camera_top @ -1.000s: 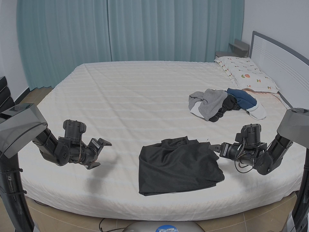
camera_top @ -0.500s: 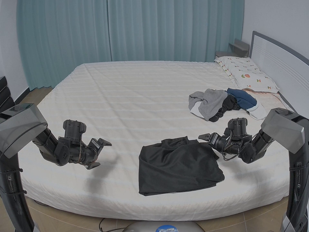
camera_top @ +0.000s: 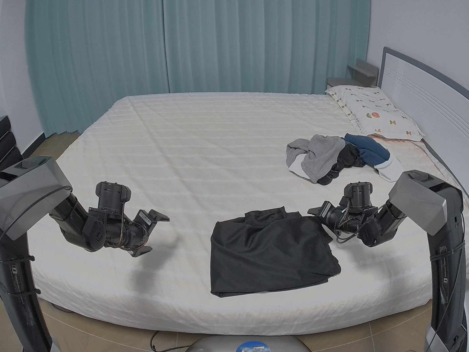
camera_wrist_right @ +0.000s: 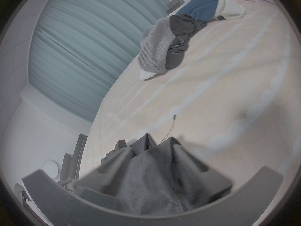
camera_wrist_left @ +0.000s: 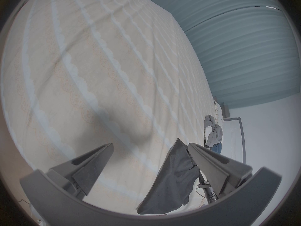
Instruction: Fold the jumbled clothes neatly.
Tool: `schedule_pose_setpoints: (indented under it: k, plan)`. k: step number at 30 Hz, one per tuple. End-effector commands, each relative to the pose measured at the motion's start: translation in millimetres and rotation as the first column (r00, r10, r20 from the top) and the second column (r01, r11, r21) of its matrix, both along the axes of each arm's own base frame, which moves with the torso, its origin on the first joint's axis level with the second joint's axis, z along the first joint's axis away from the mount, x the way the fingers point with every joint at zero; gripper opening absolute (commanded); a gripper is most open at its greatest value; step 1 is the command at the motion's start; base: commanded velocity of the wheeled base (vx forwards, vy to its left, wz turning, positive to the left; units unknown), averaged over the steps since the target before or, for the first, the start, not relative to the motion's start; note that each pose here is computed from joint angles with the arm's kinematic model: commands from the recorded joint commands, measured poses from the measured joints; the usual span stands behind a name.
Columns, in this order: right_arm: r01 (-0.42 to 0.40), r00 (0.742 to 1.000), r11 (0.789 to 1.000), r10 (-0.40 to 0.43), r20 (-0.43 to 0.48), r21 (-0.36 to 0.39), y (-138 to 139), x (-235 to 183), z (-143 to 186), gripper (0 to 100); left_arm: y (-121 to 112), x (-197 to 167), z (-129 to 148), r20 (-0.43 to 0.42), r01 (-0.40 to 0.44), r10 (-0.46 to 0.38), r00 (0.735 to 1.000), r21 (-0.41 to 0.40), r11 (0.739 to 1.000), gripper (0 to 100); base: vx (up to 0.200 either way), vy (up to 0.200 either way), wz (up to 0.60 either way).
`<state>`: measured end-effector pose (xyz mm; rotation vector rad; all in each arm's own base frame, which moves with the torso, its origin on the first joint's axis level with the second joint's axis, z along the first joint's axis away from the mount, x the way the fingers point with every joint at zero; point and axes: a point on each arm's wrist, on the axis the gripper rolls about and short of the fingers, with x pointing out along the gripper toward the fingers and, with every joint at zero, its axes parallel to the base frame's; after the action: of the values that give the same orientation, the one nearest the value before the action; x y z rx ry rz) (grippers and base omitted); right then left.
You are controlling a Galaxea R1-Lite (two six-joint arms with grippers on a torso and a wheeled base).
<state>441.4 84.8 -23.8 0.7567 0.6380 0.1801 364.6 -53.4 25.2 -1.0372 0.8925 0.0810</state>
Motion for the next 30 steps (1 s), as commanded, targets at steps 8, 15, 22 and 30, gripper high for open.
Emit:
schedule_pose_setpoints:
  k: [8, 15, 22, 30]
  plan:
    - [0.082, 0.997, 0.993, -0.083, 0.005, 0.079, -18, 9, 5, 0, 0, 0, 0, -0.001, 0.000, 0.000, 1.000, 0.000, 1.000, 100, 0.000, 0.000, 0.00]
    - [0.126, 0.992, 0.984, -0.128, 0.012, 0.128, -29, 13, 11, 0, 0, 0, 0, 0.001, -0.001, 0.001, 1.000, 0.000, 1.000, 100, 0.000, 0.000, 0.00]
    - [0.139, 0.990, 0.977, -0.143, 0.018, 0.162, -29, 13, 12, 0, -1, 6, 4, 0.025, -0.018, 0.018, 1.000, 0.006, 1.000, 100, 0.000, 0.000, 0.00]
    - [0.141, 0.989, 0.969, -0.145, 0.003, 0.201, -22, 10, 8, 0, -41, 18, 13, 0.101, 0.067, -0.071, 0.992, 0.044, 0.997, 100, 0.000, 0.000, 0.00]
